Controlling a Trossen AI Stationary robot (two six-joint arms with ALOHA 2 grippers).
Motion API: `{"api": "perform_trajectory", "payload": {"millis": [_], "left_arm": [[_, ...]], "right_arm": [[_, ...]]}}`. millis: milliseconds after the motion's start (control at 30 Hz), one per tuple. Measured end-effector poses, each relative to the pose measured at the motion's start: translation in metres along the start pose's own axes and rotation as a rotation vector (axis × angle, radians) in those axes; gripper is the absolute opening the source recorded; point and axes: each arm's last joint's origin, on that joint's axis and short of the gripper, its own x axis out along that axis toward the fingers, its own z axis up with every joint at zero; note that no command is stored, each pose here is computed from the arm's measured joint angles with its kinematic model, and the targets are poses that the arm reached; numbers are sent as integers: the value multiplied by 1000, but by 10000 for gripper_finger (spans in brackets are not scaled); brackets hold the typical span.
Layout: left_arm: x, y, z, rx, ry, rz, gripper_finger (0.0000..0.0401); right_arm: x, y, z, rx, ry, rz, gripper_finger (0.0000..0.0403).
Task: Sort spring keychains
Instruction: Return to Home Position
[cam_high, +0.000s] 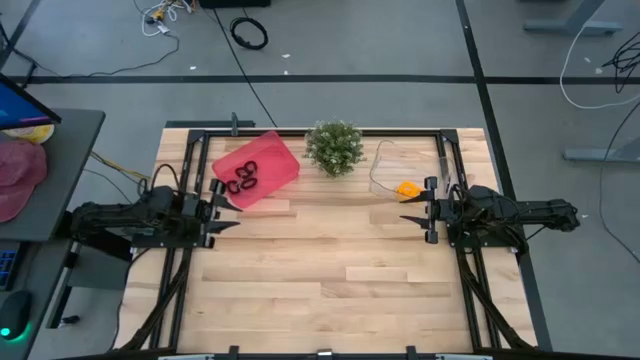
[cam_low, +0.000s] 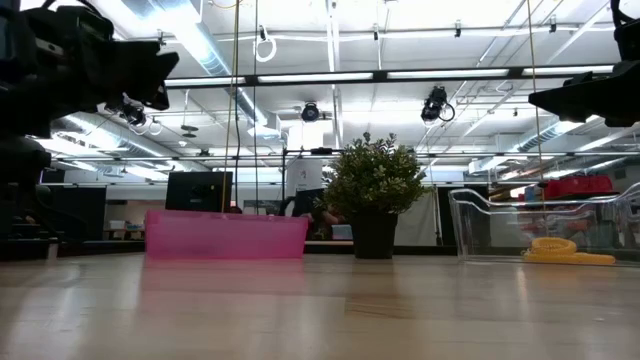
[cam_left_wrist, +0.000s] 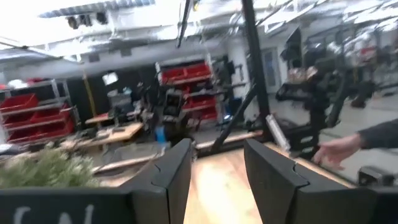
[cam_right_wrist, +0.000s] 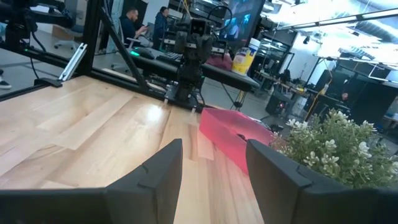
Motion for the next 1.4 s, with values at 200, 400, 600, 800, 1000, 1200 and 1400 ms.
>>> {"api": "perform_trajectory", "payload": {"millis": [200, 400, 600, 800, 1000, 1200, 1400], "left_arm": [[0, 0, -5, 34, 52, 0, 154], [-1, 0, -14, 52, 155, 35, 154], [-3, 2, -21, 46, 237, 122, 154], [-3, 2, -23, 47, 257, 131, 154], [-3, 2, -23, 34, 264, 137, 154], [-3, 2, -22, 27, 247, 139, 154], [-3, 2, -22, 28, 240, 139, 154]], "right_arm": [[0, 0, 0, 0, -1, -1, 180], [0, 0, 0, 0, -1, -1, 180], [0, 0, 0, 0, 0, 0, 180], [0, 0, 0, 0, 0, 0, 180], [0, 0, 0, 0, 0, 0, 180], [0, 0, 0, 0, 0, 0, 180], [0, 0, 0, 0, 0, 0, 180]]}}
